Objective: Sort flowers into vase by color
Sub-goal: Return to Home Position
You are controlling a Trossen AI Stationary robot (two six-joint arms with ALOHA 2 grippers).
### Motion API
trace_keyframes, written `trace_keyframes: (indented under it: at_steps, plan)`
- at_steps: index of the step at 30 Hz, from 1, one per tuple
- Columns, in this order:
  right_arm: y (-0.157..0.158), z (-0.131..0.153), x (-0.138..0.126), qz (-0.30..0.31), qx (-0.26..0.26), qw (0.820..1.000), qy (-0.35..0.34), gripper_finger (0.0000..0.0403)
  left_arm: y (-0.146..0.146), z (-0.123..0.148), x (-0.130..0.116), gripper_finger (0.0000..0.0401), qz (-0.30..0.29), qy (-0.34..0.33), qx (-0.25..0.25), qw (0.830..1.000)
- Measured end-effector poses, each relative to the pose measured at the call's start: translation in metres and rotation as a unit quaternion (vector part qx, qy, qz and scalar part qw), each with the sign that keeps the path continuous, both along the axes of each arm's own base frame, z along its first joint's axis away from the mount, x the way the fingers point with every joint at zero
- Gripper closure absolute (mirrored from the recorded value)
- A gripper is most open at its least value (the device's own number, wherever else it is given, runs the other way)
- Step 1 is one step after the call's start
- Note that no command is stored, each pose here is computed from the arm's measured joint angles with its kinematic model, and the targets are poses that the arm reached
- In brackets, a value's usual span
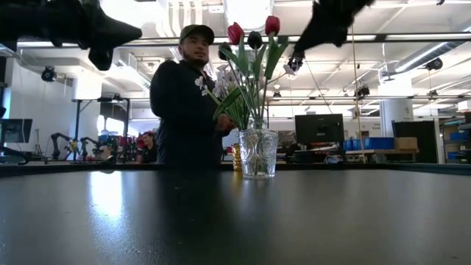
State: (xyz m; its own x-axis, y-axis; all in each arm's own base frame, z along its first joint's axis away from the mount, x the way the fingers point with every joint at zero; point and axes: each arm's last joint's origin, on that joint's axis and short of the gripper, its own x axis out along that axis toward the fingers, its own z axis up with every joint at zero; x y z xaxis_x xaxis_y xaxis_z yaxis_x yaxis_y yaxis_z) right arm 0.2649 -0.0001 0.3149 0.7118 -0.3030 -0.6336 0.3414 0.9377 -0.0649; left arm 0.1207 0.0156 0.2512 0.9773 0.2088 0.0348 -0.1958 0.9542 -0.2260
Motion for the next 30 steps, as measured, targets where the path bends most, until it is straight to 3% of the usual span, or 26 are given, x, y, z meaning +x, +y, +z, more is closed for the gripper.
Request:
trace_keyframes:
  at_steps: [6, 14, 21, 30]
  plan:
    - [-0.011, -0.037, -0.040, 0.024, 0.012, 0.995, -0.096, 0.0394, 0.017, -0.015, -0.002, 0.0401, 0.023, -0.001, 0.068, 0.997]
    - [-0.032, -0.089, -0.098, 0.014, 0.002, 0.985, -0.170, 0.0394, 0.035, -0.037, -0.008, 0.0401, 0.040, 0.022, 0.048, 0.998]
    - [-0.044, -0.123, -0.141, -0.003, 0.005, 0.975, -0.222, 0.0394, 0.043, -0.072, -0.016, 0.0401, 0.085, -0.018, 0.049, 0.995]
    - [-0.036, -0.145, -0.176, -0.025, -0.027, 0.942, -0.335, 0.0394, 0.047, -0.081, -0.026, 0.0401, 0.107, 0.034, 0.074, 0.991]
